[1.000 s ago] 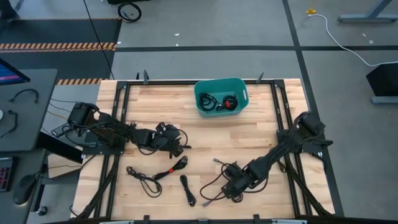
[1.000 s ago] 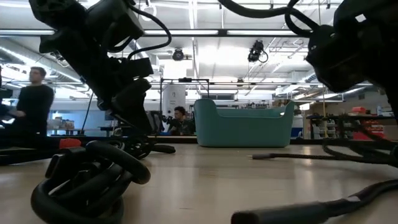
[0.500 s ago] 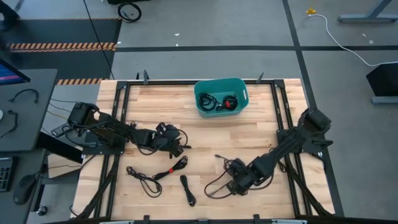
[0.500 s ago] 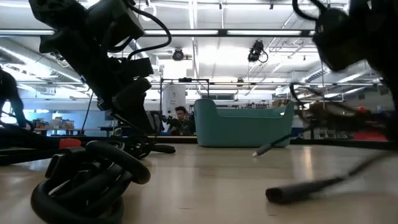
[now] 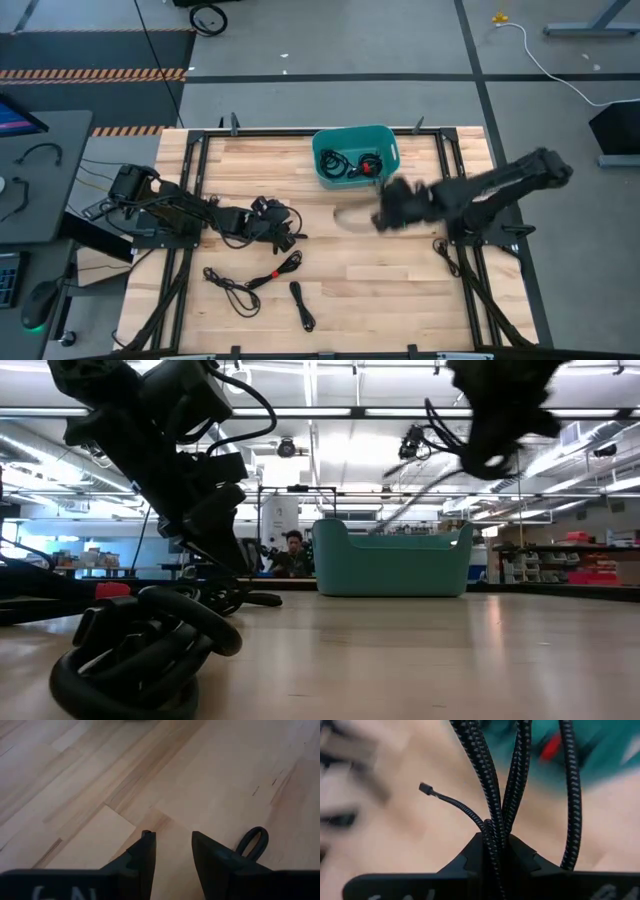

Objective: Pick and place USB-C Cables
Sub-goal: Put the black charger cable into the blue bin

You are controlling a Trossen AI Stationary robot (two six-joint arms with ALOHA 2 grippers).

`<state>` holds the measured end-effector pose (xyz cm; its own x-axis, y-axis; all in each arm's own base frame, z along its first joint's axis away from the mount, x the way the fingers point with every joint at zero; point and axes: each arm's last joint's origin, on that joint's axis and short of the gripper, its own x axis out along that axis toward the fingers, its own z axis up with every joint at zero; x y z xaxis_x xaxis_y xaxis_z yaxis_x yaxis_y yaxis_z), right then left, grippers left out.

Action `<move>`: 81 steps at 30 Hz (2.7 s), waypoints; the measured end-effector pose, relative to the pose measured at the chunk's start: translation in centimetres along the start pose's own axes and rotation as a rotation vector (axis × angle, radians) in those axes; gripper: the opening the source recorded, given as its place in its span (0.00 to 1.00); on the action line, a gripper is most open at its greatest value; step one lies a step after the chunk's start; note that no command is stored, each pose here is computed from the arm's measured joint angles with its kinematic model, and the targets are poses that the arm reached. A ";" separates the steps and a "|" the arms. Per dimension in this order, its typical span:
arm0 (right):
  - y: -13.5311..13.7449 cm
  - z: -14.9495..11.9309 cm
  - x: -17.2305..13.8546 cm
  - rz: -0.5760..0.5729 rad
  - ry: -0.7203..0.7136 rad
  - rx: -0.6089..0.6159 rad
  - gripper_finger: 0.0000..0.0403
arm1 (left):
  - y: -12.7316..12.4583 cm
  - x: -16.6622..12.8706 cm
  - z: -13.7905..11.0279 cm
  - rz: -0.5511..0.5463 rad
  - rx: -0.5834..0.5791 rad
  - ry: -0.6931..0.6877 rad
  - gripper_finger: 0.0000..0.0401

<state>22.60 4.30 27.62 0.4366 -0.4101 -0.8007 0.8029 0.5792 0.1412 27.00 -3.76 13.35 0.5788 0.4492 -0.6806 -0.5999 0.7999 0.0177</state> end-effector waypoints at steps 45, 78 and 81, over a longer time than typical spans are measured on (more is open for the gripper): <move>-10.2 11.1 12.2 -0.056 -0.020 0.048 0.58 | -0.2 0.0 0.1 -0.042 -0.010 0.009 0.33; 0.1 -14.8 7.7 0.569 -0.433 -0.256 0.51 | -4.3 -7.4 1.0 -0.255 0.626 0.072 0.36; 0.4 -15.4 7.6 0.588 -0.444 -0.258 0.51 | -3.9 -5.6 0.8 -0.185 0.564 0.124 0.42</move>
<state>19.97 12.25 12.60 0.9266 -0.1970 -0.3202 0.2930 0.9122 0.2866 26.55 -9.12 17.66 0.5568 0.2596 -0.7890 -0.0904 0.9632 0.2531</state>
